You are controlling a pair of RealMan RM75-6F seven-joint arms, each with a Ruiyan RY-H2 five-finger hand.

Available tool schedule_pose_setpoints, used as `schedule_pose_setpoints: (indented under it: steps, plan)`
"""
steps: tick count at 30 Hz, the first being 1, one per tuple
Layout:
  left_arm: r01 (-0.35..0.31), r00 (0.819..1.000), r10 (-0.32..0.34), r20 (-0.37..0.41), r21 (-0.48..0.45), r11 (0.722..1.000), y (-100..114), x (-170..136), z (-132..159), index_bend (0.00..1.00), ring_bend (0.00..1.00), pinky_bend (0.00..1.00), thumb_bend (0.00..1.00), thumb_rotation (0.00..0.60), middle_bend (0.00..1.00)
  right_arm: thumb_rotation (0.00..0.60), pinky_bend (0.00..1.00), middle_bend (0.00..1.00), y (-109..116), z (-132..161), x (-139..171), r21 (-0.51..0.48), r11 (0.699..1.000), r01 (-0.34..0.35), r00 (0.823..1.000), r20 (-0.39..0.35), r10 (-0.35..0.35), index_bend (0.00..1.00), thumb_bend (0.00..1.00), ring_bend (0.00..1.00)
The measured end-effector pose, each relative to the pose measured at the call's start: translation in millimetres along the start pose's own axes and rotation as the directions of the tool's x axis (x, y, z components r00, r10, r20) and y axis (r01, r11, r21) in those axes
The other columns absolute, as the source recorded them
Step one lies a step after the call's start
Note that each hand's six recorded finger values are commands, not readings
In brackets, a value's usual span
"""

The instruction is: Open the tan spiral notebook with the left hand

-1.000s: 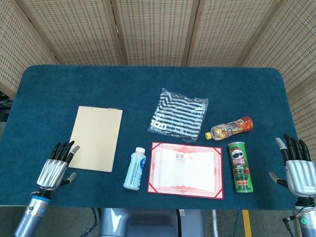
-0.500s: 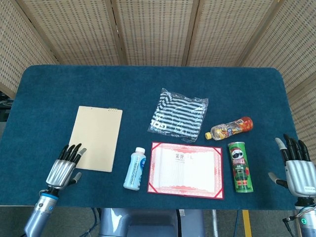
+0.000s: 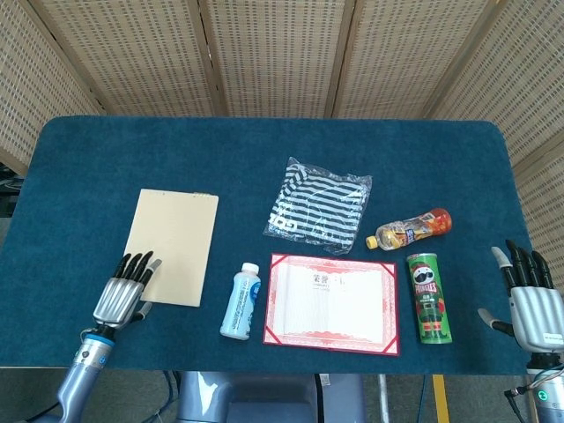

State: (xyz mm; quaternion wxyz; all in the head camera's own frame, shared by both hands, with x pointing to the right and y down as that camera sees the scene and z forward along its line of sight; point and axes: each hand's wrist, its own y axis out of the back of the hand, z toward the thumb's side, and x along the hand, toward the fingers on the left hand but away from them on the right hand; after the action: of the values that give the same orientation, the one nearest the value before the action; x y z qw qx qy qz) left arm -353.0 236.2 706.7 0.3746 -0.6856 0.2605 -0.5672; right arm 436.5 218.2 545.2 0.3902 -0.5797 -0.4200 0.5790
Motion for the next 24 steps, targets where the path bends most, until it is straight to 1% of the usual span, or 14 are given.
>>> schedule_pose_setpoints:
  steps: [11,24]
  plan:
    - [0.005,1.000,-0.005,0.005,0.004,1.000,-1,8,6,0.00,0.00,0.00,0.33,0.600,0.00,0.600,0.00,0.00,0,0,0,-0.010,1.000,-0.001,1.000,0.001,0.001,0.03,0.05,0.00]
    - [0.019,1.000,-0.019,0.014,0.000,1.000,-3,10,12,0.00,0.00,0.00,0.33,0.600,0.00,0.600,0.00,0.00,0,0,0,-0.017,1.000,-0.004,1.000,0.001,0.004,0.03,0.05,0.00]
